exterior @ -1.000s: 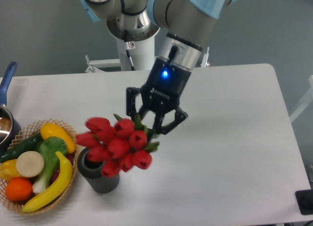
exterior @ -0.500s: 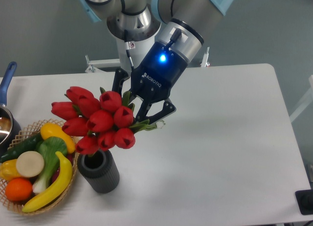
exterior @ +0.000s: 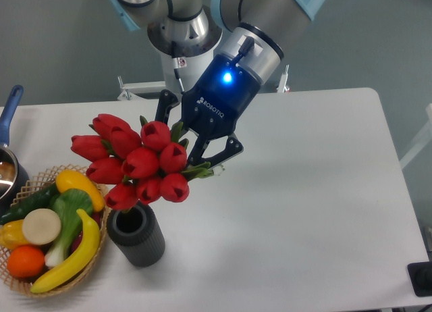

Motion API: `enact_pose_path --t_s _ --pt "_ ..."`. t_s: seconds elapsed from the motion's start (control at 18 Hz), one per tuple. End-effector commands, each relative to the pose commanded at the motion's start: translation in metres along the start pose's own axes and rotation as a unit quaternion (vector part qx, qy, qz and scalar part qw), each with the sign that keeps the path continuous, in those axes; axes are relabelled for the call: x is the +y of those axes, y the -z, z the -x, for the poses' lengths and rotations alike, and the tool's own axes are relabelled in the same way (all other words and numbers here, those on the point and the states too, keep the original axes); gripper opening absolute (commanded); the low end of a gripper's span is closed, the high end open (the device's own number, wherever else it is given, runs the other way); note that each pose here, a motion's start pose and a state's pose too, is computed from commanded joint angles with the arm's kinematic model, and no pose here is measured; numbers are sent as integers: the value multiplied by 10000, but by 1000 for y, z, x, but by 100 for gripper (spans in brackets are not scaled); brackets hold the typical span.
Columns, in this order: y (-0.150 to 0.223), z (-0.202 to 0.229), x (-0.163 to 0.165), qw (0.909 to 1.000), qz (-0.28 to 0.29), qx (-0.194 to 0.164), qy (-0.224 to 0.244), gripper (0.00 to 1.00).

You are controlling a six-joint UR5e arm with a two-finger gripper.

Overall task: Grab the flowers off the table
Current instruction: 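Hold the tulips raised above the black vase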

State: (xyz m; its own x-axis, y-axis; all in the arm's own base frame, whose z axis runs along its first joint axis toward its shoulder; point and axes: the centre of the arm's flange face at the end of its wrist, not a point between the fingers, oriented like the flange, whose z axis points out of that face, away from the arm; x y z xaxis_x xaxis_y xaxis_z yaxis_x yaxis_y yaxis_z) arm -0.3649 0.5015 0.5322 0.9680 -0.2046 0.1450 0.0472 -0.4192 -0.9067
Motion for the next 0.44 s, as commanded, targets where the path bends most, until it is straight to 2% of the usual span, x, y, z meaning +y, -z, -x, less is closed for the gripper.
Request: enact_pose_path --t_s 0.44 --pt "26 18 4 9997 -239 -45 60 39"
